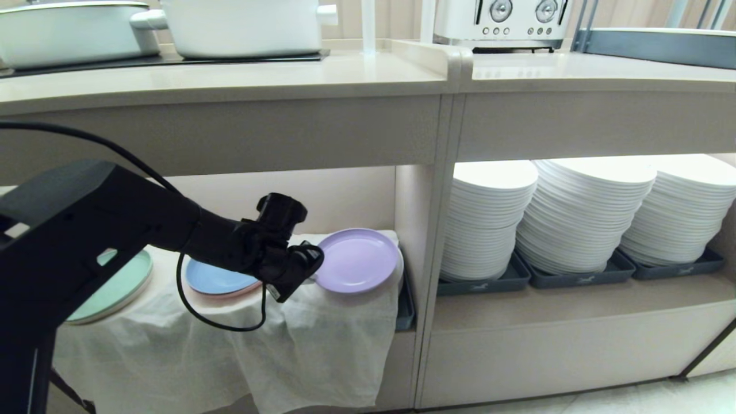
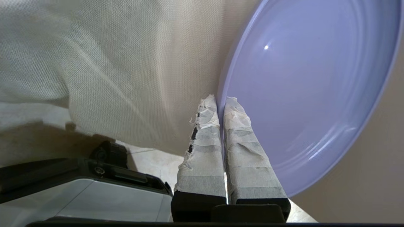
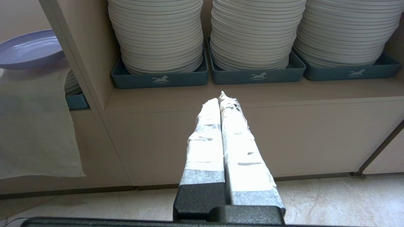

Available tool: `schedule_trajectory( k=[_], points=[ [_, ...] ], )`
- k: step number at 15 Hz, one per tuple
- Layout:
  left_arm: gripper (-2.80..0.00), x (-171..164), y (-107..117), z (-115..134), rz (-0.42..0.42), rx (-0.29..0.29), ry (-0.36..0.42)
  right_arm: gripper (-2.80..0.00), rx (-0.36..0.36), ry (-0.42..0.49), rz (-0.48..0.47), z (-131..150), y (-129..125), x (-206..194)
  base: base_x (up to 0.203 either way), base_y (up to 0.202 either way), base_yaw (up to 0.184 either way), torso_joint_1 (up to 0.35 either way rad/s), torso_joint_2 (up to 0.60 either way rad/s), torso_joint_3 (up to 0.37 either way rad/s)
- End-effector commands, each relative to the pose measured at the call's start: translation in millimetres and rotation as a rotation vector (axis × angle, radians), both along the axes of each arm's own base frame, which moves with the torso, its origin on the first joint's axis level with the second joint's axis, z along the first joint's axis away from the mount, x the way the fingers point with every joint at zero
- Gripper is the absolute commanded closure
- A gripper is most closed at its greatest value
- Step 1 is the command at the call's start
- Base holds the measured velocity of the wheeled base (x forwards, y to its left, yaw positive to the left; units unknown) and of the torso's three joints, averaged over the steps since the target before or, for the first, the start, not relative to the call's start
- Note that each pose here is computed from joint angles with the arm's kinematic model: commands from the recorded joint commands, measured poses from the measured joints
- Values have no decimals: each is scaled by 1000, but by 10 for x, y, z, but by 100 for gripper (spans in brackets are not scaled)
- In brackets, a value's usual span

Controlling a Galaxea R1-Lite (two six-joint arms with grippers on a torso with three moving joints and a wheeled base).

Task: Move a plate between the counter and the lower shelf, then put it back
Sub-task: Put the plate in the cupboard

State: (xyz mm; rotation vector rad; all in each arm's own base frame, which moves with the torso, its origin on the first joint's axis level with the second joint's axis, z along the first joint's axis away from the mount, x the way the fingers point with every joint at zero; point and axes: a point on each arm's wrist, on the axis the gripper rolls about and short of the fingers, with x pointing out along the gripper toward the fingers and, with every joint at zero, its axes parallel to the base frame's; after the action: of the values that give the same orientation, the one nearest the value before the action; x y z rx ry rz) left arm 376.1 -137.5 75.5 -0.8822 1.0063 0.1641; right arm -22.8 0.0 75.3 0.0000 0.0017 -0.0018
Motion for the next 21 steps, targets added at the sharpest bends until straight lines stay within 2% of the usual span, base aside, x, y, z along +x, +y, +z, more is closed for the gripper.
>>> schedule_trajectory(
  k=[1,21],
  points=[
    [0,19,-4,-17,6,-1,2,0,0,0,1,0,0,0,0,0,0,0,0,0],
    [0,50,-13,-82,5,13,8,0,0,0,0,0,0,0,0,0,0,0,0,0]
  ],
)
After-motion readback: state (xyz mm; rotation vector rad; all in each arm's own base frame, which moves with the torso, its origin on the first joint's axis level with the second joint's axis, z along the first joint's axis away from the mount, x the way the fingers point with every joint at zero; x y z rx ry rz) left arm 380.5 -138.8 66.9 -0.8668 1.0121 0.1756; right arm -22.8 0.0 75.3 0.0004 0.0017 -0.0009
